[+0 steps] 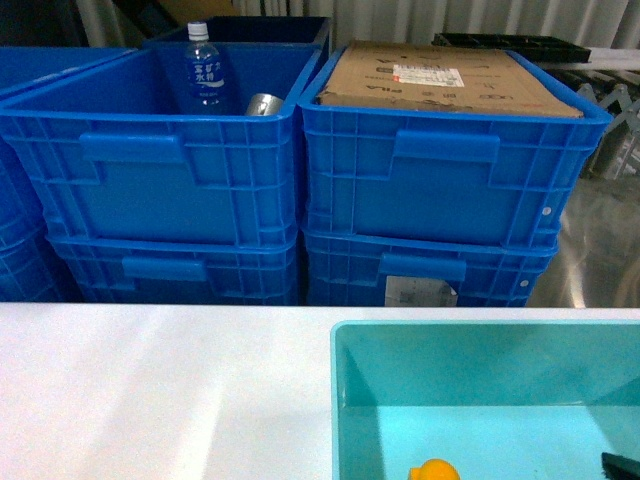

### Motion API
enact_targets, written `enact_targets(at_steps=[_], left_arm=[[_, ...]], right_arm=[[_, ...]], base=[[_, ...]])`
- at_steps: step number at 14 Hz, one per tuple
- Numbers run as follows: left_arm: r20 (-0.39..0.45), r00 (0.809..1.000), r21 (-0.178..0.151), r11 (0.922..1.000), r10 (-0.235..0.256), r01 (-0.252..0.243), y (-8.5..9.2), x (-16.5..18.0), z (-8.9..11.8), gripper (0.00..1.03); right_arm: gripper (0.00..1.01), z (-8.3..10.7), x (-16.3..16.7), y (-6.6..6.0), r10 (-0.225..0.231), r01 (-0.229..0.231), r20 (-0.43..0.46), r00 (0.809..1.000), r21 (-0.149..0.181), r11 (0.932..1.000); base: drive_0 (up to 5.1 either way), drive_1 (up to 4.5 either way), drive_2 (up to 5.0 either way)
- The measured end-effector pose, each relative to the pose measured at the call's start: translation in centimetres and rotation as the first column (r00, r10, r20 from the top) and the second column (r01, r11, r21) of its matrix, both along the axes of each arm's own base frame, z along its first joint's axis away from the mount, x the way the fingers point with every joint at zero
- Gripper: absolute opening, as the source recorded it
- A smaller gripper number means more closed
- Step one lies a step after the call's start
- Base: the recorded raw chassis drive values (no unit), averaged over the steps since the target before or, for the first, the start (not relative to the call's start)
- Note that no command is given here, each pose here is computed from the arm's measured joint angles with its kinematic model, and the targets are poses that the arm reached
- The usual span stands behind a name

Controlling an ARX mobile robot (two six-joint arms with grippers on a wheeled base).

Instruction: Pick red block from blue box to shelf

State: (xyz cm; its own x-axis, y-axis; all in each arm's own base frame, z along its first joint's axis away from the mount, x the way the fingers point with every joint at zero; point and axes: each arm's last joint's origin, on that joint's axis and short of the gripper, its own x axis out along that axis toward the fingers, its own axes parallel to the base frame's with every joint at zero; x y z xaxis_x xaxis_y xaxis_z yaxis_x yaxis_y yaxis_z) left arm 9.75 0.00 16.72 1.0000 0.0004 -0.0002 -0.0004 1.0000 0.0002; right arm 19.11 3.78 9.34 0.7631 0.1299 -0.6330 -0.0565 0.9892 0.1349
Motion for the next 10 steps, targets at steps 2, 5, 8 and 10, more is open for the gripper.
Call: enact_targets(at_steps=[2,5,8,10], left_arm=[[0.0,1.0,0.0,1.0,0.0,0.0,0.0,0.0,0.0,0.98],[0.0,1.0,0.0,1.0,0.0,0.0,0.0,0.0,0.0,0.98],[0.0,1.0,0.0,1.0,0.0,0.0,0.0,0.0,0.0,0.98],[0.0,1.0,0.0,1.0,0.0,0.0,0.0,0.0,0.0,0.98]], right_arm=[[0.98,-1.1,0.7,0.4,0.01,-0.011,0.031,0.999,0.006,0.9999],[0.98,-2.6,1.0,0.3,-0.026,0.026,0.026,0.999,-0.013,0.9996],[0.98,-4.0,1.2,0.6,-0.045,0.045,-0.001,0.999,-0.029,0.9986],[0.98,-4.2,1.6,0.7,-0.048,0.048,0.003,0.999,-0.031,0.9983]], base=[[0.0,0.0,0.0],[0.0,0.0,0.0],[0.0,0.0,0.0],[0.0,0.0,0.0]])
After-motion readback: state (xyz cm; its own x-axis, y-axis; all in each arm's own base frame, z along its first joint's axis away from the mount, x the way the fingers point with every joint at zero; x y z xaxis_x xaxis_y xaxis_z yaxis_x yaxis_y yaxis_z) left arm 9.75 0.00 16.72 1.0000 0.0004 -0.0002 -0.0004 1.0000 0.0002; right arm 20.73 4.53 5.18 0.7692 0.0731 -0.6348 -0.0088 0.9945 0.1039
